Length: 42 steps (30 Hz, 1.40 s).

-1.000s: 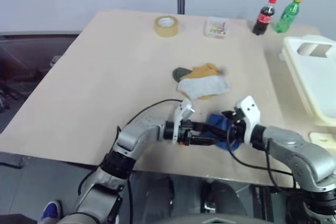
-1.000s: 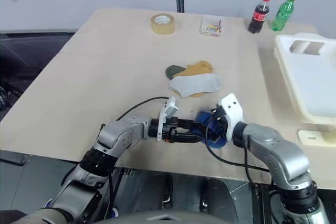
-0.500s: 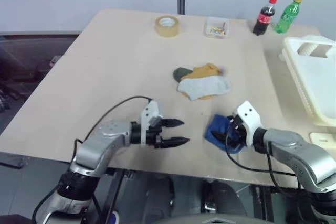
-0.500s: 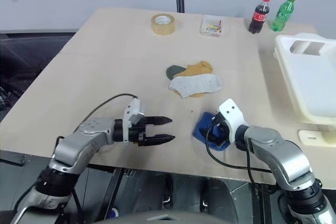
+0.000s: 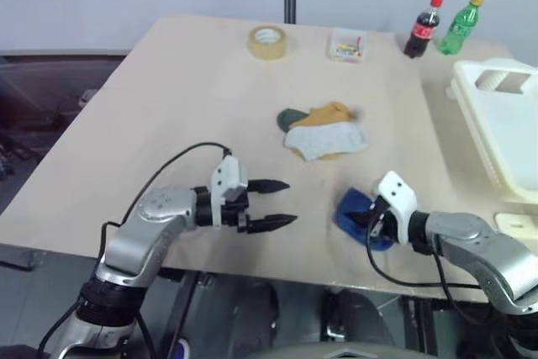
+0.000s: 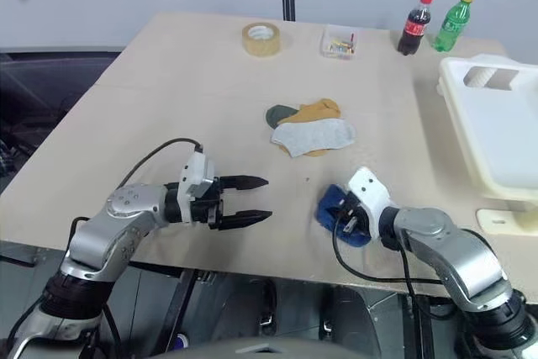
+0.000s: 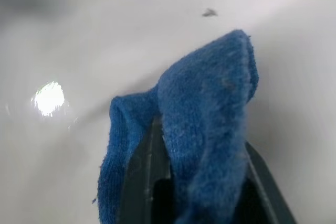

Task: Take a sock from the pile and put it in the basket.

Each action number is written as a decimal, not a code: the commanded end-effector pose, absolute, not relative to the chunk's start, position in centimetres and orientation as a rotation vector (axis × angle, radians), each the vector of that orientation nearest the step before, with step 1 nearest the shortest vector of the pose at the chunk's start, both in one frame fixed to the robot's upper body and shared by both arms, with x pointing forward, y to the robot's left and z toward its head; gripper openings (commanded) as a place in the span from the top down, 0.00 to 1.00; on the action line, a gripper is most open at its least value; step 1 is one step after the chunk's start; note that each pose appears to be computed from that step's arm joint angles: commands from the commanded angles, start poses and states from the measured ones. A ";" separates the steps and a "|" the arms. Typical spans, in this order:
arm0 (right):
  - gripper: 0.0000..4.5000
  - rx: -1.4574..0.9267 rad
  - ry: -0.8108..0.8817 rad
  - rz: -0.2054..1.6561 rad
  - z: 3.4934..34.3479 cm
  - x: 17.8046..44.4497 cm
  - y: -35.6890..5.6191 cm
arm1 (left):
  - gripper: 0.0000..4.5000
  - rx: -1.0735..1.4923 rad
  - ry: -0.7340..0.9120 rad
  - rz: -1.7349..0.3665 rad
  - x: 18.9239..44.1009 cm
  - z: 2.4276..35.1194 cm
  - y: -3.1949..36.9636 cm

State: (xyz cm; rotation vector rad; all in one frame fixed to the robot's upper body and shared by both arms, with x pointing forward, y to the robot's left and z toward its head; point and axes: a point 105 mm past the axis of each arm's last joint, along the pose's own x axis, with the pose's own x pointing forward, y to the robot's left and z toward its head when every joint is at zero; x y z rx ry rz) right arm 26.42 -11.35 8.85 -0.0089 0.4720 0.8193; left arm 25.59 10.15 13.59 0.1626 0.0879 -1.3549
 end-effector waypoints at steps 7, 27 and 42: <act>0.98 0.433 -0.124 0.207 23.5 36.9 -23.3 | 0.22 0.102 -0.106 -1.321 27.1 17.0 6.5; 0.25 0.384 -0.031 -0.619 21.5 42.7 -38.0 | 0.22 0.052 -0.144 -1.202 28.4 17.1 5.5; 0.01 -0.138 -0.380 -0.038 27.8 35.5 -27.7 | 0.22 0.147 -0.002 -0.984 28.0 14.3 12.7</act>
